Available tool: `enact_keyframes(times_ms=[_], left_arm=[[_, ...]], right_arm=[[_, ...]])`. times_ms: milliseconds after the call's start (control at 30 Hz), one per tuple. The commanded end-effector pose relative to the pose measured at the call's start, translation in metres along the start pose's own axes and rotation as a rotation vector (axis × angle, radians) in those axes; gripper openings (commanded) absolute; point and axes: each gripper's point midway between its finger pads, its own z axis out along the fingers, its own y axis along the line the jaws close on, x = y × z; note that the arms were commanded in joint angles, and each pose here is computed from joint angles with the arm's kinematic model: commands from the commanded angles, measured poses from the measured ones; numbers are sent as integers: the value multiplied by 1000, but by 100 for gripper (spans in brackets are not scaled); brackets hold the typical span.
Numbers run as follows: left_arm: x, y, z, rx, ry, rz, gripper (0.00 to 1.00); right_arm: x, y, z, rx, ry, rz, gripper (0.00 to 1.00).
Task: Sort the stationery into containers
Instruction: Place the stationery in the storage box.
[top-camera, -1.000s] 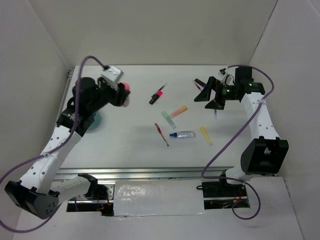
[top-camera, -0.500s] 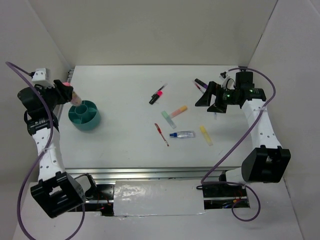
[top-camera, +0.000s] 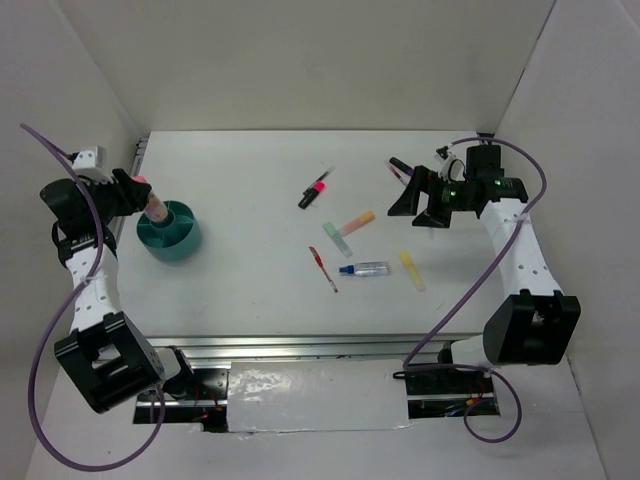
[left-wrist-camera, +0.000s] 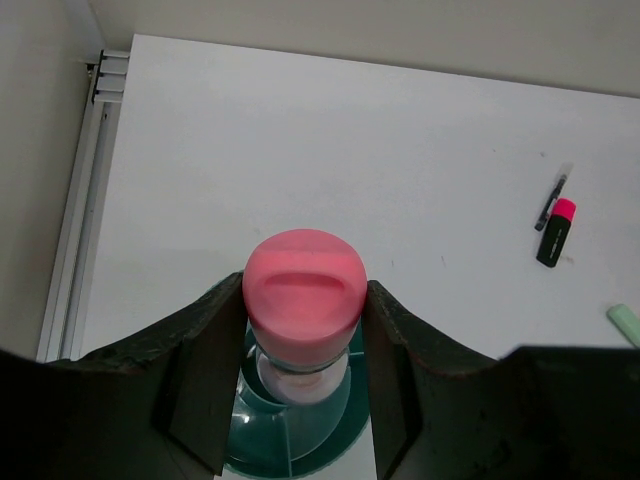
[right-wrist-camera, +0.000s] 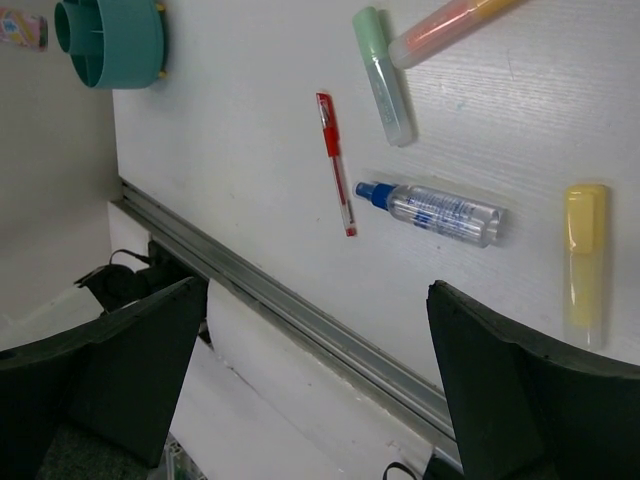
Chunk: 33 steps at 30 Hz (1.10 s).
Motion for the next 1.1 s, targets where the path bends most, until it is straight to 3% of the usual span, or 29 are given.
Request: enact_keyframes(times_ms=[0, 267, 600, 867, 1067], left_arm=[[-18, 2, 9, 30, -72, 94, 3], [-7, 10, 21, 18, -58, 120, 7], [14, 10, 17, 8, -44, 118, 34], [40, 7, 9, -6, -29, 82, 38], [48, 10, 8, -27, -29, 82, 55]], right_arm=[[-5, 1, 4, -8, -19, -41, 99], [-4, 1, 10, -14, -9, -45, 99], [-7, 0, 11, 8, -15, -56, 99], [-8, -3, 13, 11, -9, -49, 99], [-9, -6, 15, 22, -7, -56, 100]])
